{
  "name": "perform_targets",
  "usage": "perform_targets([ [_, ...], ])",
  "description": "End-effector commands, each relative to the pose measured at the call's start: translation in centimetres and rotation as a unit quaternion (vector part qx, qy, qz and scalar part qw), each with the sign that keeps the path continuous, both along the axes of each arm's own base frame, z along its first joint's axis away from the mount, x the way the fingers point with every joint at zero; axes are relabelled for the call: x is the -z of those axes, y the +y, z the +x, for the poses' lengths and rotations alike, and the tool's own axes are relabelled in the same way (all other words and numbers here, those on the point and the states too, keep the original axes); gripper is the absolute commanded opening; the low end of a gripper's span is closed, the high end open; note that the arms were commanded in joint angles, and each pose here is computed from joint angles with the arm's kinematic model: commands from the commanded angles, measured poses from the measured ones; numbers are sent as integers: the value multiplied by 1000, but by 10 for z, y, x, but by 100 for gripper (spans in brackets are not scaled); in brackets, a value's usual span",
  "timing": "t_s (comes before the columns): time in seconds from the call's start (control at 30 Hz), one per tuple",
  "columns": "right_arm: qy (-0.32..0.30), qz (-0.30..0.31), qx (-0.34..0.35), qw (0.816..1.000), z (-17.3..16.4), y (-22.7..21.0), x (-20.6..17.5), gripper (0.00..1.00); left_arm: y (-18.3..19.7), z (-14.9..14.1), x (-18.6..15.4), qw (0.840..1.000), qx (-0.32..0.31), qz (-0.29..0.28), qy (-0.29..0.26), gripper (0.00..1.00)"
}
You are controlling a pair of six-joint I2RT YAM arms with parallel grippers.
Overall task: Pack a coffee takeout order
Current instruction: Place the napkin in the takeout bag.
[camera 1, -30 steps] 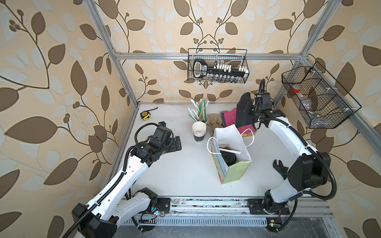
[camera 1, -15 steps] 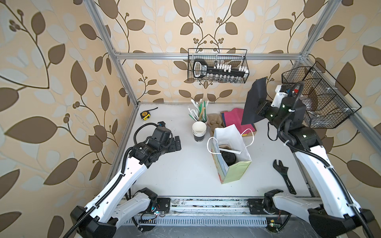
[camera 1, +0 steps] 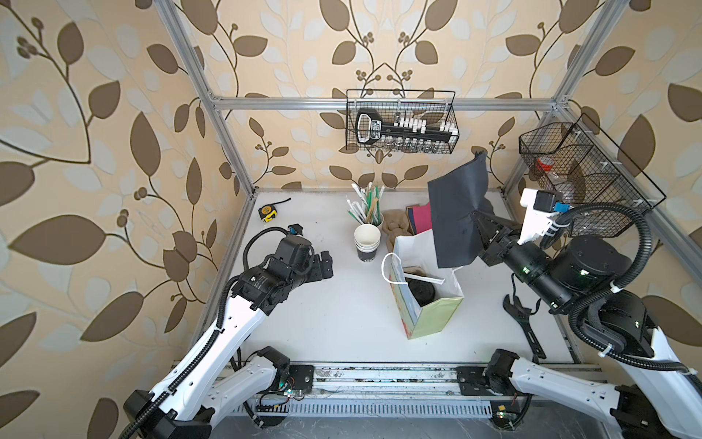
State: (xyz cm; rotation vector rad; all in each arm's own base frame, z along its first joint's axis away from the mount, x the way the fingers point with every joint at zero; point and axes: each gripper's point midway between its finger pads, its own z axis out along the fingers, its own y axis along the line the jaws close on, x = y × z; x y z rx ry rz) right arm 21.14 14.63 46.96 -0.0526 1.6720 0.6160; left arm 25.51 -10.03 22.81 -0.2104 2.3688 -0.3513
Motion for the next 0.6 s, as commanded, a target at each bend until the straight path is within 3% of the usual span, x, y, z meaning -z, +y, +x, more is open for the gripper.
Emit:
perform_targets([
  [0.0, 27, -77, 40, 996, 5, 5, 45, 0, 1, 1, -7, 1000, 1, -7, -14, 99],
  [0.23, 63, -136, 45, 988, -1, 26, 96, 0, 2, 0, -8, 1000, 1, -10, -18, 99],
  [0.57, 155, -184, -12, 971, -10, 58, 172, 0, 2, 0, -9, 1000, 1, -10, -19, 99],
])
